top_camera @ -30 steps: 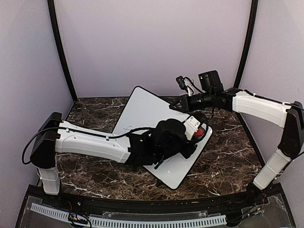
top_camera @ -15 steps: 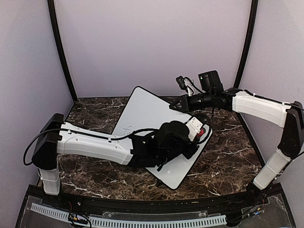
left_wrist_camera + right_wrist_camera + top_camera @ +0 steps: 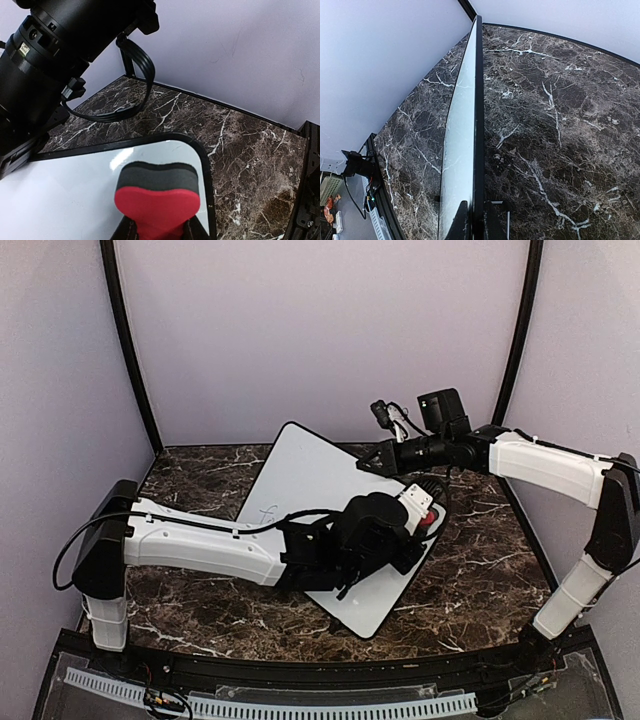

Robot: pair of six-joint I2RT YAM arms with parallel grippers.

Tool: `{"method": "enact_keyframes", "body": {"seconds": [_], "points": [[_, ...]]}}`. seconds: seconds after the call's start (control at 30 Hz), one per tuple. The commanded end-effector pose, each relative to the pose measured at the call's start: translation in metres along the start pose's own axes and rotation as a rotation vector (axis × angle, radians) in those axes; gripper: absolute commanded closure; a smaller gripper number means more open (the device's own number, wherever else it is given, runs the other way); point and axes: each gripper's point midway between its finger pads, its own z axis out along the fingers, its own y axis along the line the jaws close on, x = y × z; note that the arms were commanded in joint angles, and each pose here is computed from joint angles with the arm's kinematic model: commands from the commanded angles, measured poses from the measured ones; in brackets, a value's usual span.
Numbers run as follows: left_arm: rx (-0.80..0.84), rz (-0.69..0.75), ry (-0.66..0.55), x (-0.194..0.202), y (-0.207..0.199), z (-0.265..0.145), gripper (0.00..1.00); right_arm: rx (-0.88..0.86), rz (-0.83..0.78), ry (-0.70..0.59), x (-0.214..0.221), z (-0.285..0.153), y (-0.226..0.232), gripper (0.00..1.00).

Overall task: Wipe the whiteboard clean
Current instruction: Erase the whiteboard from the whiteboard stand.

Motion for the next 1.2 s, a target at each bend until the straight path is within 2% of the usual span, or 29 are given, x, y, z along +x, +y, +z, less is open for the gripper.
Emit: {"method": "enact_keyframes", "body": {"seconds": [0.0,0.27,0.57,0.73,0.97,1.17], "points": [[0.075,0.011,0.137,0.054,-0.014,0.004,1.0,-0.006,-0.036,0.14,0.05,0.024,0.002,1.0],[0.101,-0.023,0.171,0.073,-0.011,-0.011,1.0,-0.008,-0.035,0.14,0.05,0.024,0.002,1.0],[-0.036,0.008,0.07,0.024,0.002,0.01,1.0,-0.005,-0.033,0.142,0.05,0.025,0.0,1.0],[-0.136,0.027,0.047,0.009,0.012,0.021,1.0,-0.004,-0.034,0.139,0.05,0.025,0.0,1.0],[-0.141,0.016,0.11,0.035,0.016,0.017,1.0,-0.007,-0.032,0.141,0.05,0.024,0.001,1.0],[-0.033,-0.007,0.208,0.077,0.006,0.0,1.0,-0.005,-0.035,0.136,0.049,0.023,0.001,1.0]]}}
